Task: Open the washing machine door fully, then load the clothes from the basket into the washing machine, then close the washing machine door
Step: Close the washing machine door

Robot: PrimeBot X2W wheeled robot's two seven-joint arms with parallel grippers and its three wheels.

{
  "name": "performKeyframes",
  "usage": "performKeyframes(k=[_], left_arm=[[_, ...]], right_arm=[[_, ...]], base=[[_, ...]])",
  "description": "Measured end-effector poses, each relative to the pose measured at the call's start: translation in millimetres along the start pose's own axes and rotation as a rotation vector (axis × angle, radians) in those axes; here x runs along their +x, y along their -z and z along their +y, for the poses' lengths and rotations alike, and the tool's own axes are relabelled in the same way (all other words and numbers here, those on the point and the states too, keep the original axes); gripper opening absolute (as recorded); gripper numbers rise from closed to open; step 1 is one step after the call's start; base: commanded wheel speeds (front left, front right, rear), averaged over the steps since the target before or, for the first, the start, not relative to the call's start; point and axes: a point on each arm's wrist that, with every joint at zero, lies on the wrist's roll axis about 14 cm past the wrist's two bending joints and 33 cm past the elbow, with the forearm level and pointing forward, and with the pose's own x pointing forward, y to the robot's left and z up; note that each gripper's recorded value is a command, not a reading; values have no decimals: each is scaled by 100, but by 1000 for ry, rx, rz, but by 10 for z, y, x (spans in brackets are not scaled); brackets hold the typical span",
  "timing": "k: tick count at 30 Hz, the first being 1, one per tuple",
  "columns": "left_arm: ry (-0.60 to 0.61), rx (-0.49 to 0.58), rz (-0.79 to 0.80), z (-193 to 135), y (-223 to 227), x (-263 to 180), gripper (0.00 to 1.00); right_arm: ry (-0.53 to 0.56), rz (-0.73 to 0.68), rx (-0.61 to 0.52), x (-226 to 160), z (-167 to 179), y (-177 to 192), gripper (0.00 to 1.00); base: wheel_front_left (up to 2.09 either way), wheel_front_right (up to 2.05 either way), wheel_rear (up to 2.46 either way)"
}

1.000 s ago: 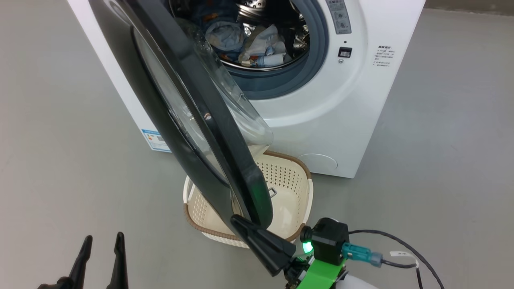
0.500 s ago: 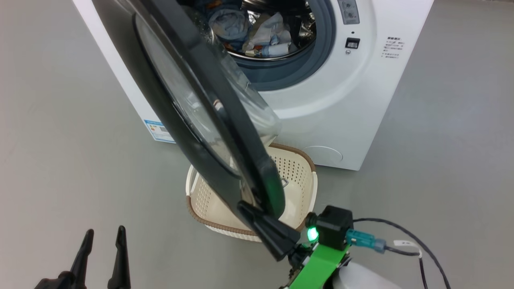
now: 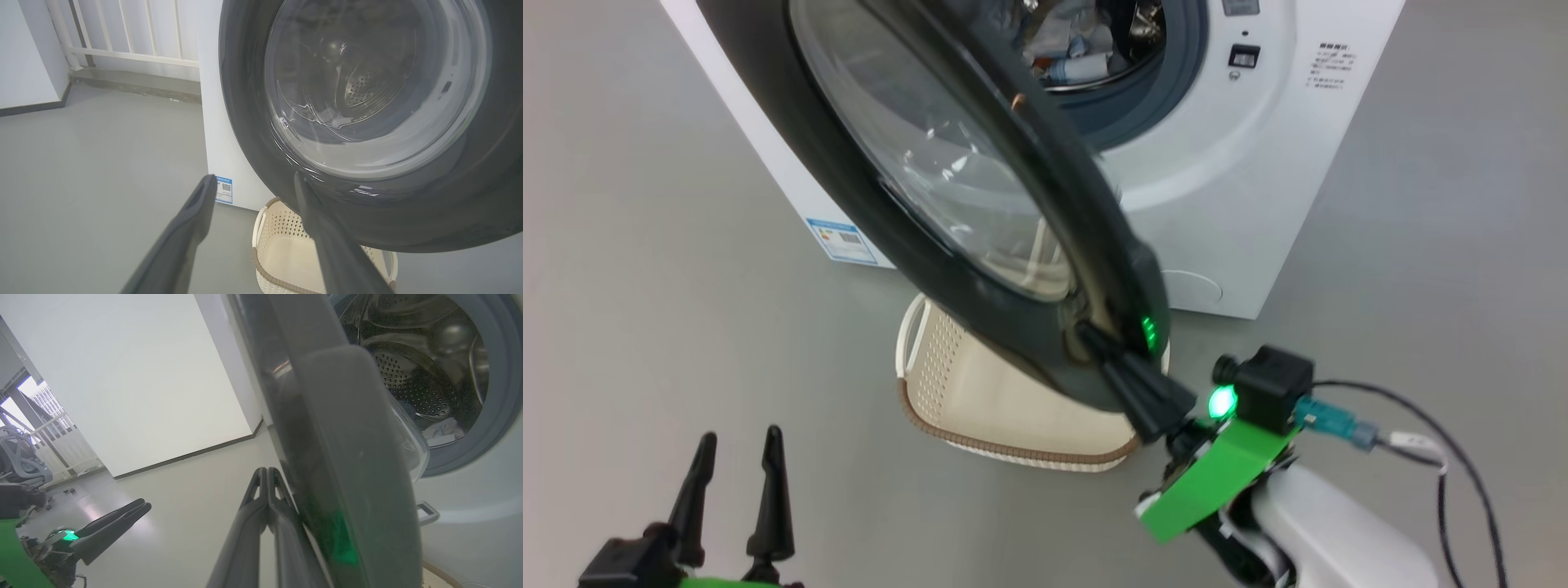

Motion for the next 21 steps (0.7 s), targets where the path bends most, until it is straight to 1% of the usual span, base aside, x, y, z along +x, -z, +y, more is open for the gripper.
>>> performKeyframes(k=[1, 3, 4, 21], left_arm=[[0, 0, 0, 0, 0, 0, 100], [9, 1, -3, -39, -9, 75, 100], [9, 1, -3, -39, -9, 75, 100], [55, 10, 0, -244, 32, 438, 100]], right_arm=[[0, 0, 0, 0, 0, 0, 0], [29, -15, -18, 32, -180, -67, 0], [29, -15, -18, 32, -180, -67, 0], [169, -98, -82, 229, -1094, -373, 0]], base=[[0, 0, 0], [0, 0, 0], [0, 0, 0], [0, 0, 0]])
